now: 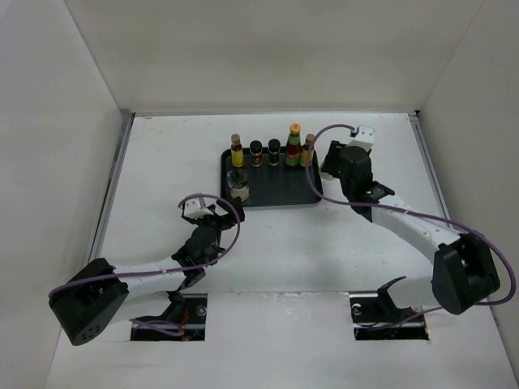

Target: Organize the condiment bottles

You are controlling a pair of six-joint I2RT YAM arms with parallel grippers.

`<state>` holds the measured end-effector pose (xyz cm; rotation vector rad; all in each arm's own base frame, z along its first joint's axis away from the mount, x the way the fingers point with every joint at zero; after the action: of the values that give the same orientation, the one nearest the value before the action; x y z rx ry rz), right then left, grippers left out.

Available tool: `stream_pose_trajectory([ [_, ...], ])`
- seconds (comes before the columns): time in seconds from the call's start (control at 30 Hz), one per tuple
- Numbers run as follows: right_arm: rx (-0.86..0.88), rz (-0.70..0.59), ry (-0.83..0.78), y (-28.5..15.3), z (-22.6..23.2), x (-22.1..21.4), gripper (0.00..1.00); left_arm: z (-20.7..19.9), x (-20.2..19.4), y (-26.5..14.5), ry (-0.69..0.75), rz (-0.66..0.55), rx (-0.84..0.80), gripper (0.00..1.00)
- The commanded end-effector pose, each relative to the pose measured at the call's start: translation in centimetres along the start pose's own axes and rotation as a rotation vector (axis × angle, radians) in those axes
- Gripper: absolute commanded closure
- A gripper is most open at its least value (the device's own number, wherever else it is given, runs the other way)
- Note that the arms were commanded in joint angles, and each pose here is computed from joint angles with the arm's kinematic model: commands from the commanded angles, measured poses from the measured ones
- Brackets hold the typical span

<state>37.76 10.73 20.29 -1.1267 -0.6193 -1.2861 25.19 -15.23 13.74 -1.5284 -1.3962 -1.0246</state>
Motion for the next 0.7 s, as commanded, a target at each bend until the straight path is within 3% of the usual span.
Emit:
stream_pose_trajectory([
  [0.0, 0.096, -0.055, 0.045, -0.3, 3.4, 0.8, 0.51, -1.0, 2.5, 0.5, -0.076, -0.070, -0.018, 0.00],
  [0.23, 0.185, 0.041, -0.018, 0.3, 7.6, -3.8, 0.50, -0.9, 2.3, 0.9, -0.060, -0.063, -0.004, 0.00],
  [0.57, 0.194, 0.117, -0.063, 0.9, 7.8, -8.4, 0.45, -0.5, 2.2, 1.5, -0.043, -0.059, 0.020, 0.00],
  [0.63, 0.189, 0.121, -0.067, 0.9, 7.5, -8.6, 0.39, -0.5, 2.1, 1.5, -0.040, -0.056, 0.021, 0.00],
  [0.67, 0.191, 0.128, -0.073, 0.8, 7.4, -8.9, 0.31, -0.4, 2.1, 1.5, -0.039, -0.057, 0.026, 0.00],
])
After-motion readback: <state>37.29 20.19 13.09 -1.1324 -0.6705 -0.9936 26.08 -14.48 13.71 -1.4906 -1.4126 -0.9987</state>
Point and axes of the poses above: each gripper's point midway between its finger pads, its own y axis out along the fingers, its own z axis along the line the jaws close on, x = y × z, the point moved 3 cm from there along -y, back along the fingers, and after that the axes turned 13 degrees about y, right-handed, at the moved point
